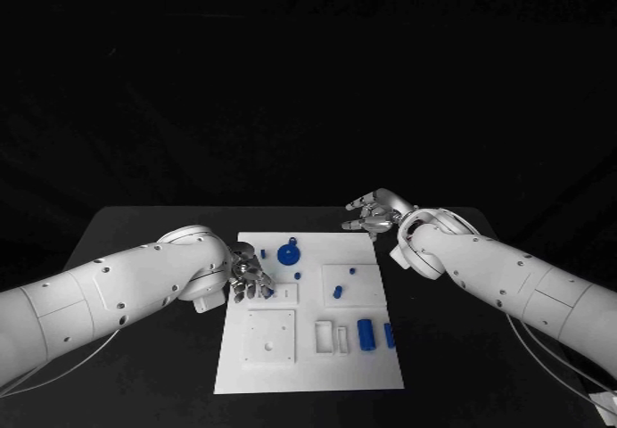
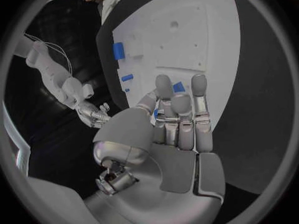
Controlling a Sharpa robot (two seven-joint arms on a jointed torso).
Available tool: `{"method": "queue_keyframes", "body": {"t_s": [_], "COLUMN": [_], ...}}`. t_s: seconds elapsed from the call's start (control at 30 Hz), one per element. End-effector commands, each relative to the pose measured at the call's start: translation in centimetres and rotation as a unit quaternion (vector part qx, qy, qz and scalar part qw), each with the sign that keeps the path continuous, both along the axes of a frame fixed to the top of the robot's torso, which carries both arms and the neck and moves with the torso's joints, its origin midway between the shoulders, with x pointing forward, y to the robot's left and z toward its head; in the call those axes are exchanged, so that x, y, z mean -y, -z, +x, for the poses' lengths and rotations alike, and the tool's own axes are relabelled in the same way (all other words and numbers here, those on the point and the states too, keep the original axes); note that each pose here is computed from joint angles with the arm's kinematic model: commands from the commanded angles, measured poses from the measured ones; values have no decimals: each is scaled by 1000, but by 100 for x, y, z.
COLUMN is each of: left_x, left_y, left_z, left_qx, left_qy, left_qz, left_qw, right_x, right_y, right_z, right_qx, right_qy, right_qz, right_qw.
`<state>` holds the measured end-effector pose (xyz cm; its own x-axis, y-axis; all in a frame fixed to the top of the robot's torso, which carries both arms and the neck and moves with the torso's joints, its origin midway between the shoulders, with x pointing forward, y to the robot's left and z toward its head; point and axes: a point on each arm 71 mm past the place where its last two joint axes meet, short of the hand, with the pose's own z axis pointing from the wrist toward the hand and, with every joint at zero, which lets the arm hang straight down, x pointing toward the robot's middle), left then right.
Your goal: Assemble the parts on the task board
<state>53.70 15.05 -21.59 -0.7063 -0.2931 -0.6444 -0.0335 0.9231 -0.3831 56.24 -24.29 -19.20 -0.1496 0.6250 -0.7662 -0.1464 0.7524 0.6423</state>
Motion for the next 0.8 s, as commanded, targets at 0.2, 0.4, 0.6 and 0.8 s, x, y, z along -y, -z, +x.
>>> {"method": "queue_keyframes", "body": {"t_s": [0.2,0.4,0.6,0.8], "left_x": [-220,-393,-471,-566], "left_y": [-96,-110,-100,-75], "left_z": [-46,-63,-58,-35], "left_qx": [18,18,18,20], "left_qy": [-39,-59,-79,-99], "left_qz": [-58,-58,-50,-40], "left_qw": [997,996,995,994], "right_x": [-27,-39,-64,-129], "right_y": [-20,-23,-22,-29], "right_z": [-40,-67,-85,-118], "right_qx": [9,13,17,25], "right_qy": [-19,-24,-27,-40], "right_qz": [1,-4,-6,-15], "right_qw": [1000,1000,999,999]}}
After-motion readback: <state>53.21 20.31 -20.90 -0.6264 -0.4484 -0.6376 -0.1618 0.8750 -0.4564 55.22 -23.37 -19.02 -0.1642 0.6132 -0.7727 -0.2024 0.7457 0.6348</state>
